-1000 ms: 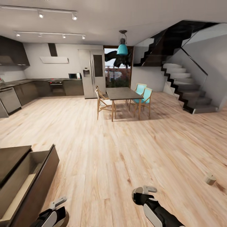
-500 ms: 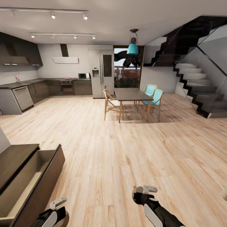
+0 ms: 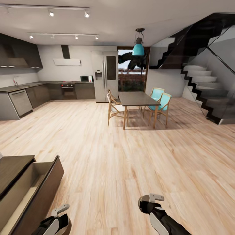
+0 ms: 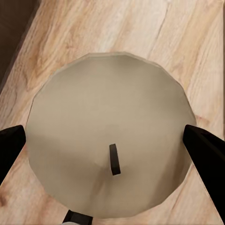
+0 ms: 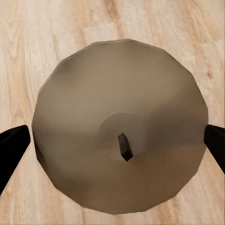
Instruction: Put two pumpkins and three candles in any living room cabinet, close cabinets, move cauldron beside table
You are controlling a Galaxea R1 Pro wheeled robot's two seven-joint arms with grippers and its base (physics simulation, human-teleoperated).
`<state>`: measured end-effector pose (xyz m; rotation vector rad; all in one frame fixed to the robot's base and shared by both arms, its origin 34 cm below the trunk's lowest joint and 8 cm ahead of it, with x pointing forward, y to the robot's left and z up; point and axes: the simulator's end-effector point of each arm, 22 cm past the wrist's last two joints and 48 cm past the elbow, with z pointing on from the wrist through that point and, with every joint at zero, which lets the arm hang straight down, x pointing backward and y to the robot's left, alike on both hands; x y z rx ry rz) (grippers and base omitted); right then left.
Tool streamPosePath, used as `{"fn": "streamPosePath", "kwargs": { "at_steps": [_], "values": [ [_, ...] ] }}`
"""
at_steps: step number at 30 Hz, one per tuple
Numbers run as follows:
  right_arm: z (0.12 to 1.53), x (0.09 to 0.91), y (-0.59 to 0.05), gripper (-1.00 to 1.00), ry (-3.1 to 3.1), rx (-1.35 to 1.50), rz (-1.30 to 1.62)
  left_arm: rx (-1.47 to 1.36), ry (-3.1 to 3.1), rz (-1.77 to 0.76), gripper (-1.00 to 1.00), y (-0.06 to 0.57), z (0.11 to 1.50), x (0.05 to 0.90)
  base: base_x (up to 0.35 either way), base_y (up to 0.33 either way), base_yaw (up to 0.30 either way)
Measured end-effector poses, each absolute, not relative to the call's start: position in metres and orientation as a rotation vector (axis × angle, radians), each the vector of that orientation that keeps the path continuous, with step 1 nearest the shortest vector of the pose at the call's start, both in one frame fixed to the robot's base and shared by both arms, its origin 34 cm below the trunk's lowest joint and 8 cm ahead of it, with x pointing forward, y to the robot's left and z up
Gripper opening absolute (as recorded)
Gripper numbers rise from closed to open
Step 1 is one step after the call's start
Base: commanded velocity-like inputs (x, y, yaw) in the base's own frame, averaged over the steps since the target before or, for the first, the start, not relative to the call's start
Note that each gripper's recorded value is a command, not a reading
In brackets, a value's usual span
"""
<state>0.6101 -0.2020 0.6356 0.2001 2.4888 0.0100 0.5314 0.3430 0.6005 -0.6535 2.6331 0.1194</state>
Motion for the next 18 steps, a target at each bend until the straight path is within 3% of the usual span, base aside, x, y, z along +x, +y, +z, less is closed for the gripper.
{"fn": "streamPosePath", "kwargs": {
  "at_steps": [18],
  "values": [
    [0.6354, 0.6097, -0.2038, -1.00, 2.490, 0.206, 0.001, -0.652, 2.633, 0.115, -1.00, 0.3405, 0.6003, 0.5316, 0.324, -0.052, 0.000]
  ]
}}
